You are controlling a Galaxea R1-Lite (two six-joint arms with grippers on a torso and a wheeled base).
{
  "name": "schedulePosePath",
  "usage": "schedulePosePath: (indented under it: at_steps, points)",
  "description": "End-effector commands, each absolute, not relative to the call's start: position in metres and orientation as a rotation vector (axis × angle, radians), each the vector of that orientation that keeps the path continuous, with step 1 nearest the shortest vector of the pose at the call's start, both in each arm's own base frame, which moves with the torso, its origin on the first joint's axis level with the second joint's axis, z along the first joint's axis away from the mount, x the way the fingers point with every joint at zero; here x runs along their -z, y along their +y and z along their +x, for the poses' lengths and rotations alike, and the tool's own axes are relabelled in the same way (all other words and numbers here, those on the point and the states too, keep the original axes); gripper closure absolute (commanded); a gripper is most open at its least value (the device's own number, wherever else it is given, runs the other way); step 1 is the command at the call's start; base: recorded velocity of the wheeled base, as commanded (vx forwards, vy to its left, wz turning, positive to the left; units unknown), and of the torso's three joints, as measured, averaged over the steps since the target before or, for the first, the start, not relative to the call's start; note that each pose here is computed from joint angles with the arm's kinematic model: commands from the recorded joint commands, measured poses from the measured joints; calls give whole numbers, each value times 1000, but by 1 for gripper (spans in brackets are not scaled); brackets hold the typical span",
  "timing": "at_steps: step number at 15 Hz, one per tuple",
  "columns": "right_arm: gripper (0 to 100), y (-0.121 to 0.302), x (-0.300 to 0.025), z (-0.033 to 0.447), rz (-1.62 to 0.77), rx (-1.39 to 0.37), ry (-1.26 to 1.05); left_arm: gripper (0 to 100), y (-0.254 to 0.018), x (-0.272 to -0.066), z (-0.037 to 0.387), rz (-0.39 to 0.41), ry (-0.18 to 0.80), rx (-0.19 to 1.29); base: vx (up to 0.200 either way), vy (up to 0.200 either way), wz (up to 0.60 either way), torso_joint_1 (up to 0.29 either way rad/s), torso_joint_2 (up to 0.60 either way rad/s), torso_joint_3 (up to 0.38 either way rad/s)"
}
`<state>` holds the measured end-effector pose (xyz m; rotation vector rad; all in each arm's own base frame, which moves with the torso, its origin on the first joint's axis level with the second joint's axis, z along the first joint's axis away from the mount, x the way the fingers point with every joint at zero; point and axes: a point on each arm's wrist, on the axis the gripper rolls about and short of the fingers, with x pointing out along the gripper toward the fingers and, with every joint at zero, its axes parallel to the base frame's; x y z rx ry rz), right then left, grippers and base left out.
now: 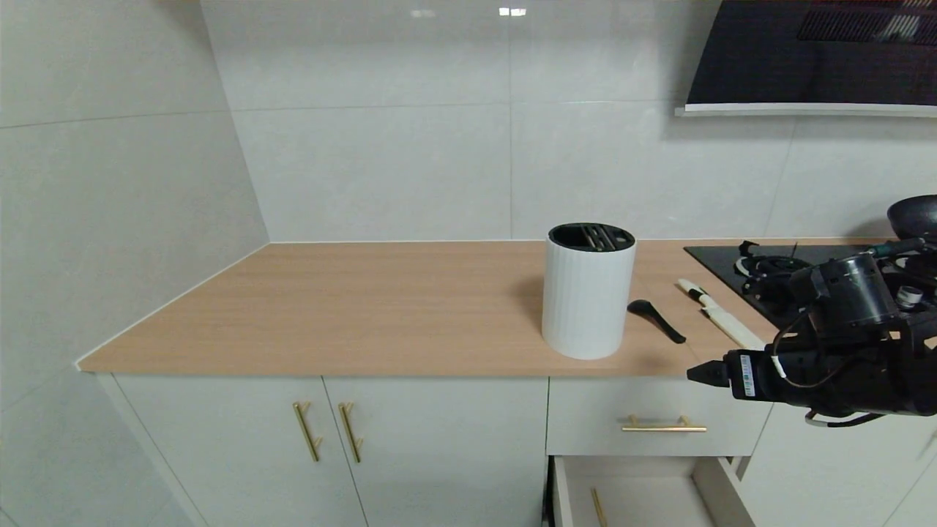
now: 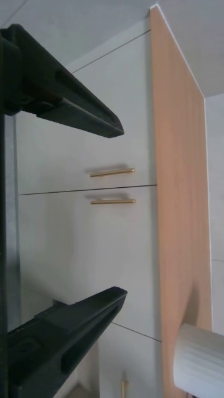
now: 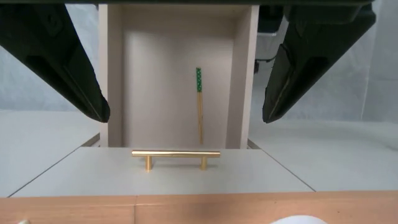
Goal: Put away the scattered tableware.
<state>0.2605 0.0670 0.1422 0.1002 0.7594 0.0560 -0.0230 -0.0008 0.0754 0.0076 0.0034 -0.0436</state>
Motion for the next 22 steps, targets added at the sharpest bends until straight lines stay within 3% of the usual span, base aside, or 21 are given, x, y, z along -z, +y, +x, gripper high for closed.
schedulePosePath:
  at_steps: [1,7,12,16,22]
  points:
    - [0,68,-140,266,82,-55,760,0,-1,-75,-23,8,4,43,0,0,0,61,-124,-76]
    - [0,52,-128,340,-37,-56,615,0,-1,-75,-23,8,4,43,0,0,0,5,-9,-6]
    - [0,34,-104,412,-93,-197,538,0,-1,-75,-23,8,4,43,0,0,0,0,0,0]
    - [0,22,-90,416,-36,-338,560,0,-1,-75,-23,8,4,43,0,0,0,0,0,0]
    - [0,15,-67,439,-61,-346,520,0,-1,-75,-23,8,4,43,0,0,0,0,0,0]
